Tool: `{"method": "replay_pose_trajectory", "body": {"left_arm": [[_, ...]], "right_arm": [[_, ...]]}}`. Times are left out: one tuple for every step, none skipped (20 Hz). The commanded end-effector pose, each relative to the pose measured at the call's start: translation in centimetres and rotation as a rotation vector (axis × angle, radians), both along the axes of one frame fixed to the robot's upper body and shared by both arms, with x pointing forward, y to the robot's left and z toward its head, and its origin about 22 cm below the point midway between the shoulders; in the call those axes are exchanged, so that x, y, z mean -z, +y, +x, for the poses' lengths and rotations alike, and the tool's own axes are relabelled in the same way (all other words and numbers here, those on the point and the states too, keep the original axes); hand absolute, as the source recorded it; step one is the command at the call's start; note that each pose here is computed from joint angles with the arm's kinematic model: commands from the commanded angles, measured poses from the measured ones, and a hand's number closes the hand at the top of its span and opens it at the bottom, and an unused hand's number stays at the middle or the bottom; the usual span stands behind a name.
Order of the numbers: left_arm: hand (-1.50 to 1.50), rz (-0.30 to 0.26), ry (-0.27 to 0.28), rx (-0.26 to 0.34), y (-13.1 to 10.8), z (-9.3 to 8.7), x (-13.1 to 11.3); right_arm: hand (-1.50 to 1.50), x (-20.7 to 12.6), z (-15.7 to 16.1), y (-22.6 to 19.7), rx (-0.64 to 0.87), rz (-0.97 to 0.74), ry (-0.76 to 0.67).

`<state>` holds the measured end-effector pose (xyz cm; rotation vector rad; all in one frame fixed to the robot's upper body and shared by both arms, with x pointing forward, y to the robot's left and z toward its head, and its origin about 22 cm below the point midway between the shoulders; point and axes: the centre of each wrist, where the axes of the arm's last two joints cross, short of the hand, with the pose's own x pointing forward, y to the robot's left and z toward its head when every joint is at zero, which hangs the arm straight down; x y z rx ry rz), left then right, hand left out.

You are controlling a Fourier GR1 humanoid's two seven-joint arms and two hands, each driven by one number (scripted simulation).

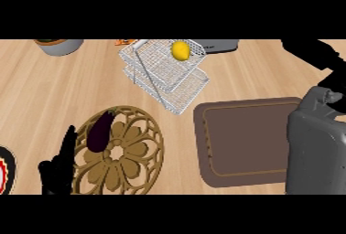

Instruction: Pick the lemon from the tray and place it in the tiered basket

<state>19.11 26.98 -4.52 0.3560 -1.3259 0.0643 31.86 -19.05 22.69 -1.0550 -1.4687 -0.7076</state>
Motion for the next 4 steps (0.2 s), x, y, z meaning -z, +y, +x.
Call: {"method": "replay_pose_trajectory", "body": {"left_arm": [[0.0, -0.039, 0.078, -0.024, 0.0, -1.2, 1.1], [0.0, -0.012, 0.076, -0.033, 0.7, -1.6, 1.5], [0.0, -0.03, 0.075, -0.009, 0.0, -1.6, 1.1], [0.0, -0.032, 0.08, -0.018, 0.0, -1.5, 1.4]], "right_arm": [[-1.5, 0.4, -5.2, -2.0, -0.034, 0.021, 0.071], [-1.5, 0.5, -6.5, -2.8, -0.041, 0.03, 0.07], [-1.5, 0.8, -8.0, -2.5, -0.07, 0.025, 0.063], [-1.5, 0.4, -9.4, -2.7, -0.08, 0.01, 0.052]]}}
